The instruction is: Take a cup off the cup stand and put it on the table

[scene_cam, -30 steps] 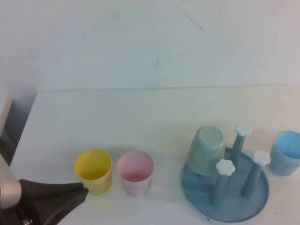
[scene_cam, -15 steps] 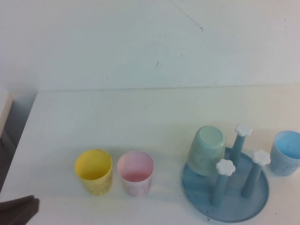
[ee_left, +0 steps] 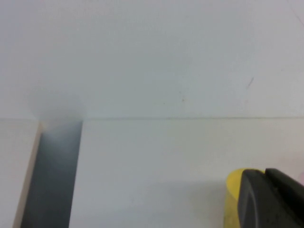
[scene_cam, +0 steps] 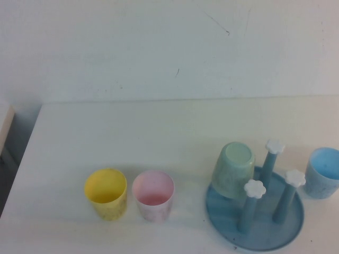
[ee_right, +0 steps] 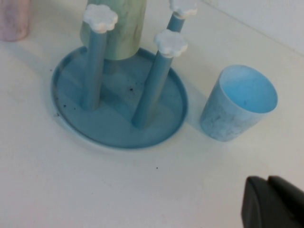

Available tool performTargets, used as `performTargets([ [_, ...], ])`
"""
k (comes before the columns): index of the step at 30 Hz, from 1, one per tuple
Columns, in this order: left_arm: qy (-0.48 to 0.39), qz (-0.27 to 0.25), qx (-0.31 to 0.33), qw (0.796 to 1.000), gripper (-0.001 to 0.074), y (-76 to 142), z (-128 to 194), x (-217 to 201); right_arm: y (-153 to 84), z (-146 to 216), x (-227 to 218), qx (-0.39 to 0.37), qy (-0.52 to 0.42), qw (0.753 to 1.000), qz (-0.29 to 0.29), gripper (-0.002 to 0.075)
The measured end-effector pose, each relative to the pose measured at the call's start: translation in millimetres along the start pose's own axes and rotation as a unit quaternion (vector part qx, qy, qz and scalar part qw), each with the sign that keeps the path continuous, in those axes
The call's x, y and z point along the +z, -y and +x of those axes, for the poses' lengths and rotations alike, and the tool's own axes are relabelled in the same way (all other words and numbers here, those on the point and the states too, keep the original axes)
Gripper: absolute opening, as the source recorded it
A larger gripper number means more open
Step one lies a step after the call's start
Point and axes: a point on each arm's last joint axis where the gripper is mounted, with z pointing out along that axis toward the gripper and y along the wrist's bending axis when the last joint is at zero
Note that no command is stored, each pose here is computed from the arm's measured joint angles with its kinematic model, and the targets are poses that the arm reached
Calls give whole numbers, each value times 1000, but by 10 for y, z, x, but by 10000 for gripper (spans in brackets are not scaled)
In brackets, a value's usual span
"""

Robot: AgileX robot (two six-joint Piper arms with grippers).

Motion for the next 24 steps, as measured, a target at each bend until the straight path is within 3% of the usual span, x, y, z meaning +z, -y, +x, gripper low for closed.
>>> performTargets([
  [12,-59,-83,-62,993,-2,-151,557,120,0,0,0,0,0,1000,0,-1],
  [24,-69,-104,-76,989,-2,-171,610,102,0,0,0,0,0,1000,0,-1],
])
